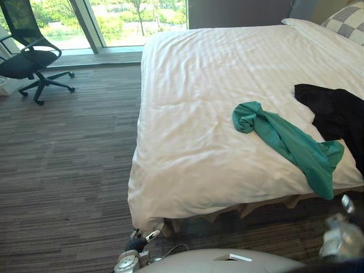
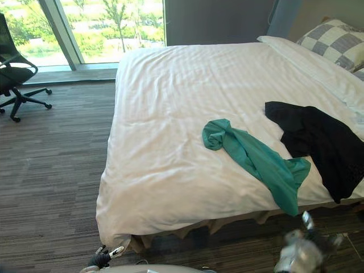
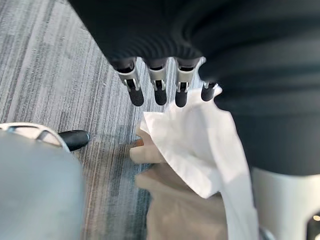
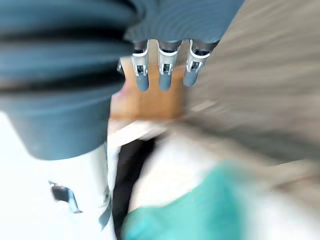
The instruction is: Tidy the bed and pick cloth on bed and put in laundry
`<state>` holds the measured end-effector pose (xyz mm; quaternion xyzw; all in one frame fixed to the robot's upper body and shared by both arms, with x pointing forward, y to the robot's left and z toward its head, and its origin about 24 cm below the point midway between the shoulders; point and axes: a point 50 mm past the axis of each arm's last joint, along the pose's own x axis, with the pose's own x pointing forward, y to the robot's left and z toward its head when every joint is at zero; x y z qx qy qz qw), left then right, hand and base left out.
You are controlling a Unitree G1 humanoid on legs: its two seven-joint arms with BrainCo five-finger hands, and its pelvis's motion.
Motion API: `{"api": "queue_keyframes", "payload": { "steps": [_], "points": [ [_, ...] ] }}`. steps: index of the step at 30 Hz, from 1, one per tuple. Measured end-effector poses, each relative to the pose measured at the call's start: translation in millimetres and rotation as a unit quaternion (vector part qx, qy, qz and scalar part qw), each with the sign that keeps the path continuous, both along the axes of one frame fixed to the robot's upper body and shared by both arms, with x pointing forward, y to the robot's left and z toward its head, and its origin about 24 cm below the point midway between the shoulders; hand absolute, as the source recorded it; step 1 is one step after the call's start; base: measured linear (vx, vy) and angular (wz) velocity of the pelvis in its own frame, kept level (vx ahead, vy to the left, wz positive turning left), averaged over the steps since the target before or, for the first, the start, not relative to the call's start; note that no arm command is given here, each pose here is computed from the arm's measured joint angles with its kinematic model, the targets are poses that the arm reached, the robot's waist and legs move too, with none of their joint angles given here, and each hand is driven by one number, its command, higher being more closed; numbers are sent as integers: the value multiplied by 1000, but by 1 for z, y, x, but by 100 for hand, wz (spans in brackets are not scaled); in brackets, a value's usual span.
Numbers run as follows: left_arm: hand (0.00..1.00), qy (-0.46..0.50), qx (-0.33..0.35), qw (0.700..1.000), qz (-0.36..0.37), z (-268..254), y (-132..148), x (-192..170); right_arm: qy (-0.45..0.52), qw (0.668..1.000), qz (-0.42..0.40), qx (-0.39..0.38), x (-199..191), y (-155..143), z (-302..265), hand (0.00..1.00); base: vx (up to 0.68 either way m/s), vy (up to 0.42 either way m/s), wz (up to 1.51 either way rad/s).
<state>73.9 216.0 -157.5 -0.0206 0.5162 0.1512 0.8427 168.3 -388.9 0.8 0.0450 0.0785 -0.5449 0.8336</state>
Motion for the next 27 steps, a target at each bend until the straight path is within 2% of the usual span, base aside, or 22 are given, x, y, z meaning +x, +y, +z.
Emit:
{"api": "queue_keyframes", "payload": {
  "steps": [3,4,6,9,10,12,13,15,16,19,20,27],
  "points": [
    [0,18,-8,1000,-17,1,2,1,-34,991,98,-89,27,-27,58,0,-13,-34,27],
    [0,30,-13,999,-13,0,3,-4,-45,981,148,-120,38,-30,77,100,19,-31,23],
    [0,47,-21,999,-1,-2,5,-14,-69,960,220,-158,53,-23,101,100,37,-30,12],
    [0,67,-26,997,-2,-3,4,-25,-114,908,341,-215,76,12,133,100,14,-21,2],
    [0,69,-30,997,-4,-3,4,-25,-125,870,410,-244,88,39,146,100,0,0,0],
    [0,62,-28,998,-10,-1,5,-19,-129,827,479,-263,98,70,151,100,-28,-16,11],
    [0,58,-28,998,-13,-1,5,-15,-128,787,540,-269,107,103,148,100,-37,-9,20],
    [0,58,-27,998,-17,-1,5,-14,-123,754,591,-260,117,133,139,100,-45,2,20],
    [0,56,-28,998,-19,-1,4,-13,-108,721,637,-249,124,160,129,100,-53,6,21],
    [0,52,-34,998,-7,-1,5,-13,-88,669,701,-230,134,205,118,100,-67,-2,27],
    [0,49,-32,998,-7,0,6,-12,-78,641,732,-218,142,230,116,100,-82,-19,30],
    [0,27,-39,999,15,1,8,-10,-23,593,792,-143,166,291,101,100,-90,-19,35]
  ]
}}
